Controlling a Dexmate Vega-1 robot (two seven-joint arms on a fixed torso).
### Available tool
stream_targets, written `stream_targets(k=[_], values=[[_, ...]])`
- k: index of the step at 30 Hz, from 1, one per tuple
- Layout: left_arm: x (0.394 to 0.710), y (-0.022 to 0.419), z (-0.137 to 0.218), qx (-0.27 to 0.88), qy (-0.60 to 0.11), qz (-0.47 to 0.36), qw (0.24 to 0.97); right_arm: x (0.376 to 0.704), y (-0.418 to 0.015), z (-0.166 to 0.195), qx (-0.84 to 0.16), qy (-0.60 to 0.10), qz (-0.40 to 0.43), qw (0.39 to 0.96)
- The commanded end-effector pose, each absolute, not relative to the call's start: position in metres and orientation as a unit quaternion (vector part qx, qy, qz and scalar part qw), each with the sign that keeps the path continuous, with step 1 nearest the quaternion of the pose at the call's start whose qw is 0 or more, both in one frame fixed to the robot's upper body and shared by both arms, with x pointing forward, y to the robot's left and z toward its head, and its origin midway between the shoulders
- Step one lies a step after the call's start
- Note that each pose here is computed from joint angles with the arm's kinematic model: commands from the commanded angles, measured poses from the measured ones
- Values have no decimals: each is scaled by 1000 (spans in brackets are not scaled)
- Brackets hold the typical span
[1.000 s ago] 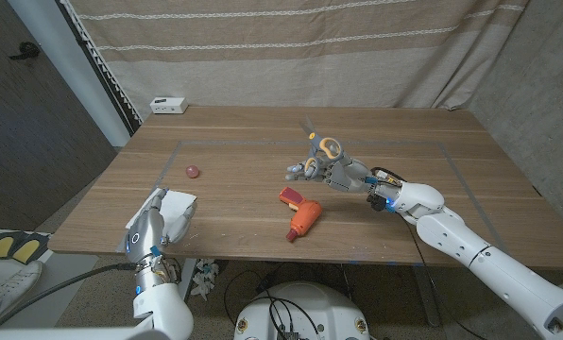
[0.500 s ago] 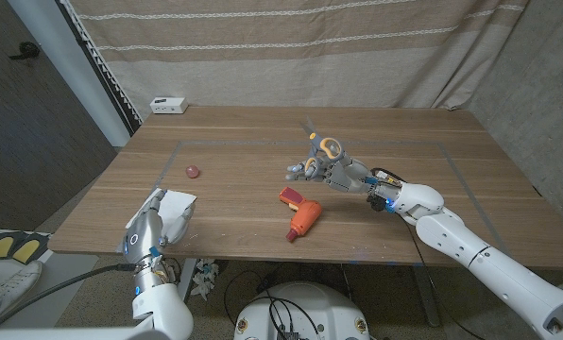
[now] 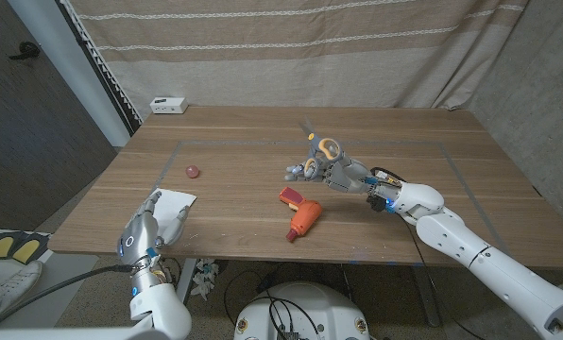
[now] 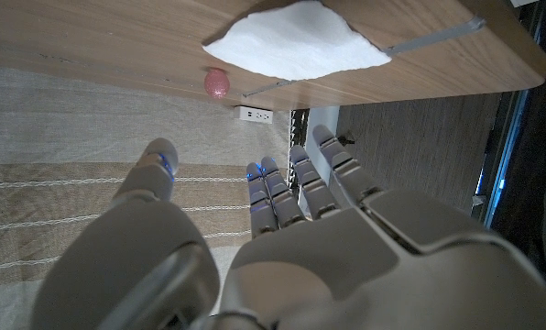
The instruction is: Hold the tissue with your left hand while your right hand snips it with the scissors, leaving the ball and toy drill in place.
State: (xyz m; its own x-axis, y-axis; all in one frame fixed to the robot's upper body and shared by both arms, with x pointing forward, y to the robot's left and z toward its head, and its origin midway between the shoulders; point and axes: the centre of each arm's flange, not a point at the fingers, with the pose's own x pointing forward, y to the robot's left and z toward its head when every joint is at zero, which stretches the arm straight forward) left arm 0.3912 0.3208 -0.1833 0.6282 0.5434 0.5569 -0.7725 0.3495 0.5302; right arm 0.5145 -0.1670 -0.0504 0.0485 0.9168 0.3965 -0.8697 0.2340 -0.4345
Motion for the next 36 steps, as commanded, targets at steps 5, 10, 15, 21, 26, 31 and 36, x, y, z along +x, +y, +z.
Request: stream_targets(k=[5, 10, 15, 21, 26, 31, 36], values=[[395, 329, -185, 399, -129, 414, 808, 511, -168, -52, -47, -307, 615, 725], [398, 328, -185, 416, -125, 411, 801, 511, -168, -52, -49, -308, 614, 725], [400, 329, -188, 428, -118, 411, 796, 510, -168, -52, -48, -307, 613, 726], [402, 330, -189, 438, -114, 411, 791, 509, -169, -52, -49, -308, 612, 727], [403, 331, -191, 441, -107, 412, 790, 508, -169, -53, -49, -309, 611, 727], [405, 333, -194, 441, -102, 413, 790, 507, -169, -53, -49, -309, 611, 727], [408, 335, -198, 445, -93, 413, 789, 507, -171, -53, -50, -308, 609, 729]])
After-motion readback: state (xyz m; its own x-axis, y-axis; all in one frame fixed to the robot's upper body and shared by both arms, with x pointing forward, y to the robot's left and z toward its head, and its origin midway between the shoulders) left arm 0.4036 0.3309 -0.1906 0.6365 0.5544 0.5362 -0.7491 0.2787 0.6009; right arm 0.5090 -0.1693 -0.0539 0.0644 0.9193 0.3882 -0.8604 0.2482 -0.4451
